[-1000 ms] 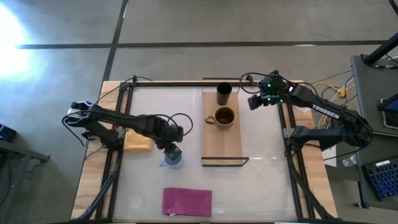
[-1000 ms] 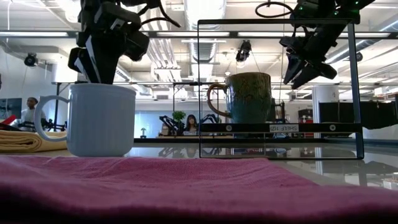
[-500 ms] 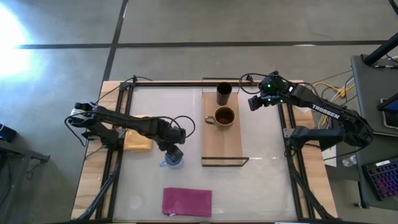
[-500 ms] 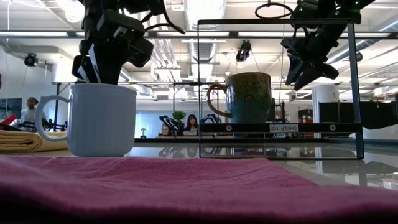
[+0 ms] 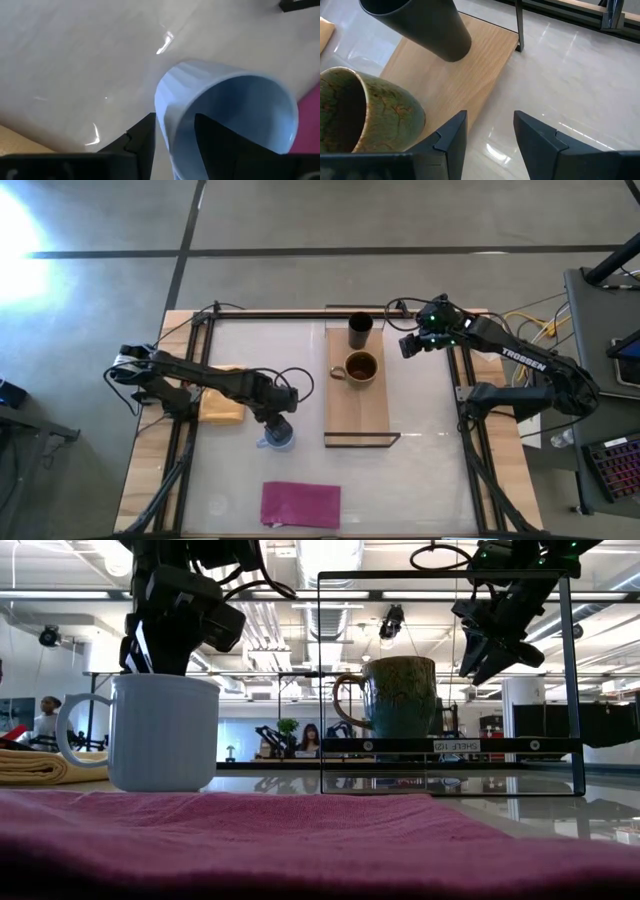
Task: Stack small to large cups/mugs on shelf
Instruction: Put the blue mug on the shelf
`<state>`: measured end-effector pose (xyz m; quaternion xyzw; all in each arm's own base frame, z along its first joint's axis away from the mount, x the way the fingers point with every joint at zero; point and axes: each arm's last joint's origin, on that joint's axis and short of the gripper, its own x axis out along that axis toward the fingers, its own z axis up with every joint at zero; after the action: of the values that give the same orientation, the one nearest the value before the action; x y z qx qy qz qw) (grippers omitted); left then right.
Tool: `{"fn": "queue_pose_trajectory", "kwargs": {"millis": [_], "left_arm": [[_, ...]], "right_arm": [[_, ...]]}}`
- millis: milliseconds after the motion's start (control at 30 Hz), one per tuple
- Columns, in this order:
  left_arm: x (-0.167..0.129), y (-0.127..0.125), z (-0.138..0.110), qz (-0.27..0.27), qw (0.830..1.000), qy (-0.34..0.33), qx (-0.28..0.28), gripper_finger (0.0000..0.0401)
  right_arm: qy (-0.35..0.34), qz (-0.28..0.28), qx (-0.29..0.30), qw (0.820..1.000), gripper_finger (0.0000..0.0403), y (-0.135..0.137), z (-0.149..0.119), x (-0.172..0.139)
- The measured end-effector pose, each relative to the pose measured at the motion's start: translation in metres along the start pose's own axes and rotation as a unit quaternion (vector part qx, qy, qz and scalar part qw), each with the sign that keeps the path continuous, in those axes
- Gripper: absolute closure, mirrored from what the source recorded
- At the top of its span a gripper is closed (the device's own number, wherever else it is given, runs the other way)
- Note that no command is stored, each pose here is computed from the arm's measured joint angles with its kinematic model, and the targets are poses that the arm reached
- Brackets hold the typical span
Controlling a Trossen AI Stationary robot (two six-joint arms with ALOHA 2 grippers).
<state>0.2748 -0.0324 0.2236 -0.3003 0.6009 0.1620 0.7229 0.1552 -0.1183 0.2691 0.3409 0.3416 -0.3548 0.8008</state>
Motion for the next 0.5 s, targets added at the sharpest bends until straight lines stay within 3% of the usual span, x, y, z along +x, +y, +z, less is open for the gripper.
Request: {"fn": "queue_pose_trajectory", "kwargs": {"millis": [333,500], "left_arm": [[0.0001,0.0009,0.0008,0.012,1.000,-0.011,0.021,0.0392],[-0.0019,0.0005,0.0032,0.012,0.999,-0.026,0.030,0.0399]], "right_arm": [[0.001,0.000,0.000,1.000,0.0248,0.0000,-0.0002,0.0000],[0.013,-0.006,0.003,1.000,0.0248,-0.0012,-0.0025,0.0000]]}}
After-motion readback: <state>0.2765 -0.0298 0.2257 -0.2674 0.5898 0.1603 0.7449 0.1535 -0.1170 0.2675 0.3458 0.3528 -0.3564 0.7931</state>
